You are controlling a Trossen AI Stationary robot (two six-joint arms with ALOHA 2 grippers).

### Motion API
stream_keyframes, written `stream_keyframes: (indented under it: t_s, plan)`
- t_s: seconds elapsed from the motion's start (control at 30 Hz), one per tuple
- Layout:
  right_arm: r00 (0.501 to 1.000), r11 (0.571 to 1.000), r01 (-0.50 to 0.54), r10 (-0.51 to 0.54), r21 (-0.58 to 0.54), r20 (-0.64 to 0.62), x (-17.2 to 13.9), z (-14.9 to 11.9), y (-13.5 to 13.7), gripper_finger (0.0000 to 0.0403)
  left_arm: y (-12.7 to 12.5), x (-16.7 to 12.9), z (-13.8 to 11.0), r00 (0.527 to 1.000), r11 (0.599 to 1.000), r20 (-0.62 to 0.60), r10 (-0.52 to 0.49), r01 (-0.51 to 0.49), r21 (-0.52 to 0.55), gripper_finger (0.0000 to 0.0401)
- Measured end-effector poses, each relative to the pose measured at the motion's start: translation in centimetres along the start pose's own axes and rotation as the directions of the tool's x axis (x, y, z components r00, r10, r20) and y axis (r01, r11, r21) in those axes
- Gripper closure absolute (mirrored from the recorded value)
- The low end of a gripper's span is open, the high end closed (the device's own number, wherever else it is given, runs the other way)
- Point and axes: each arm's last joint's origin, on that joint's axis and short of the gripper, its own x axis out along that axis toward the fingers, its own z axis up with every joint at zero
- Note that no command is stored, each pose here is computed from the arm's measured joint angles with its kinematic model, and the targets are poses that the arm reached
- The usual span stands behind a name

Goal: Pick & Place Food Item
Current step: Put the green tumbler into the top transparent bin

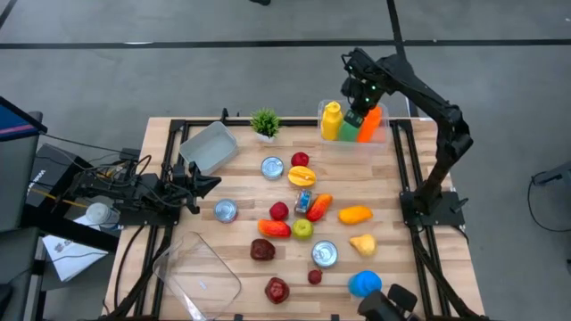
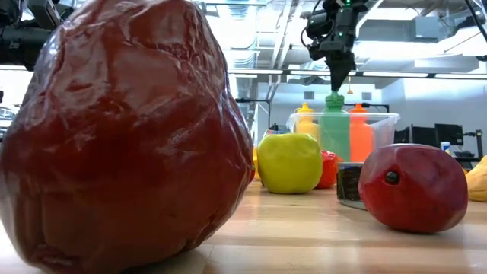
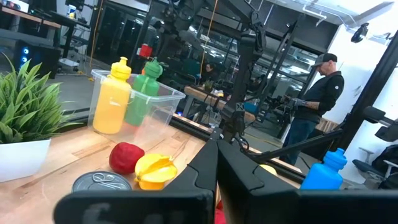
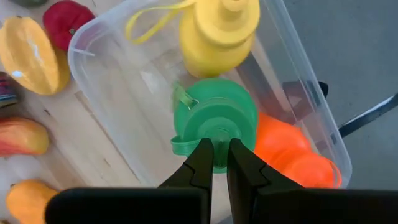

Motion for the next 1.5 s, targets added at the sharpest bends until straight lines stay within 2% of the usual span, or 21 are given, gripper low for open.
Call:
stream_keyframes:
  t_s: [0.13,0.43,0.7,0.87,1.07,1.5]
  plan:
    - [0.998,0.999,-0.053,0.053,0.011,0.018,0.3,0.0,-0.2,0.0387,0.0,0.0,0.0,1.0,1.0,0.0,0.0,0.0,0.0,0.0401]
    - [0.996,0.996,-0.085,0.085,0.002,-0.029,2.8,-0.3,0.5,0.0387,0.0,0.0,0.0,1.0,1.0,0.0,0.0,0.0,0.0,0.0401]
    - [0.997,0.997,-0.079,0.08,-0.016,0.004,3.0,0.1,0.7,0.0387,0.0,0.0,0.0,1.0,1.0,0.0,0.0,0.0,0.0,0.0401]
    - [0.992,0.992,-0.126,0.127,-0.027,0.026,3.0,0.3,1.1,0.0387,0.0,0.0,0.0,1.0,1.0,0.0,0.0,0.0,0.0,0.0401]
    - [0.991,0.99,-0.133,0.134,-0.037,0.028,3.0,0.4,1.4,0.0386,0.0,0.0,0.0,1.0,1.0,0.0,0.0,0.0,0.0,0.0401]
    - [0.991,0.991,-0.132,0.133,-0.032,0.024,3.0,0.3,1.3,0.0339,0.0,0.0,0.0,1.0,1.0,0.0,0.0,0.0,0.0,0.0401]
